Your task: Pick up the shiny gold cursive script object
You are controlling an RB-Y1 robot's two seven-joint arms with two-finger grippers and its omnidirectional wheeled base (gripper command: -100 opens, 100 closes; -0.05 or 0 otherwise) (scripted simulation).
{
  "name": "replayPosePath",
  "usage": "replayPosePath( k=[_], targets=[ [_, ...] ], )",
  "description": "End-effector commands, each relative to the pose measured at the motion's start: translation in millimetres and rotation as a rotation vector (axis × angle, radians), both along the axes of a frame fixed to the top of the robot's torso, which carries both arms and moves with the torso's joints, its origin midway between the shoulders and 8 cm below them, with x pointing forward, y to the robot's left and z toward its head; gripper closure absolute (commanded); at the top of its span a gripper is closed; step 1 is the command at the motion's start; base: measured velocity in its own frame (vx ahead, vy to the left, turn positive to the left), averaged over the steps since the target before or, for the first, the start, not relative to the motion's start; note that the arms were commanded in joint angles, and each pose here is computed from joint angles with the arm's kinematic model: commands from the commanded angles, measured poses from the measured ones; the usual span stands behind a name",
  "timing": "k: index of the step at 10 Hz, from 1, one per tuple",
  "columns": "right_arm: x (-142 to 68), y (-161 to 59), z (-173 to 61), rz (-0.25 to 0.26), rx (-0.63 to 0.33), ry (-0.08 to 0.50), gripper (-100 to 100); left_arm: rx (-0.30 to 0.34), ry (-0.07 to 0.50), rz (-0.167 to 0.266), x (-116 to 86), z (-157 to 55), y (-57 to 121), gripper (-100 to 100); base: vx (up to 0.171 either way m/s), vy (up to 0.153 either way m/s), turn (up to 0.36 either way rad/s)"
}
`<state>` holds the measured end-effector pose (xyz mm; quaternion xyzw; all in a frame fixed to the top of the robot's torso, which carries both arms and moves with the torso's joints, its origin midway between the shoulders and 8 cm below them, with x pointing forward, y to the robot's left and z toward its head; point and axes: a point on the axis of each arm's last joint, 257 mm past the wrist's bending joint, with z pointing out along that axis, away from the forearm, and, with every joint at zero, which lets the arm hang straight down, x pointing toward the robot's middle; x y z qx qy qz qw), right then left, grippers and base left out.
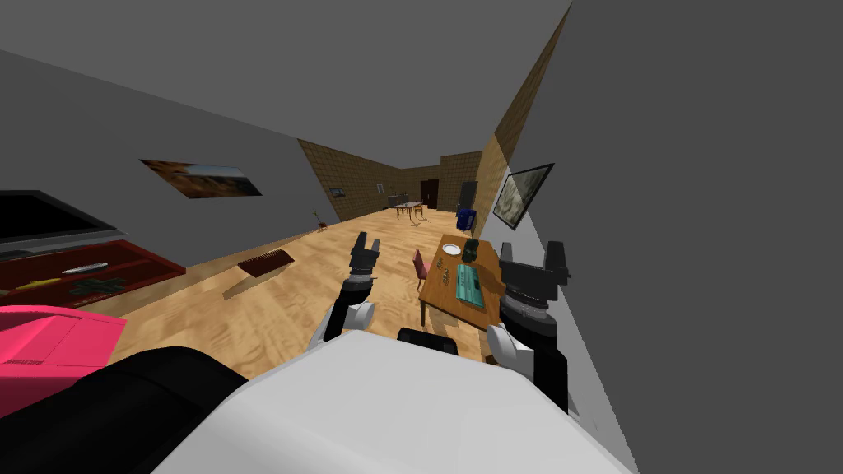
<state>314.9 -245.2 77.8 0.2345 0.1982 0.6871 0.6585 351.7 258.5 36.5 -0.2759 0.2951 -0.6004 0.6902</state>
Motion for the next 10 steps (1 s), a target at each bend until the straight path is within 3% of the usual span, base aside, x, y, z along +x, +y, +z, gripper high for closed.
replayPosePath(
  k=[1, 7, 10],
  targets=[
    [4, 6, -4, 0.018, -0.030, 0.014, -100, 0.000, 0.000, 0.000, 0, 0, 0.0, 0, -0.017, 0.009, 0.012],
    [36, 29, -41, 0.088, -0.167, 0.122, -100, 0.000, 0.000, 0.000, 0, 0, 0.0, 0, -0.082, 0.037, 0.025],
    [64, 39, -84, 0.115, -0.264, 0.233, -100, 0.000, 0.000, 0.000, 0, 0, 0.0, 0, -0.100, 0.052, 0.073]
  ],
)
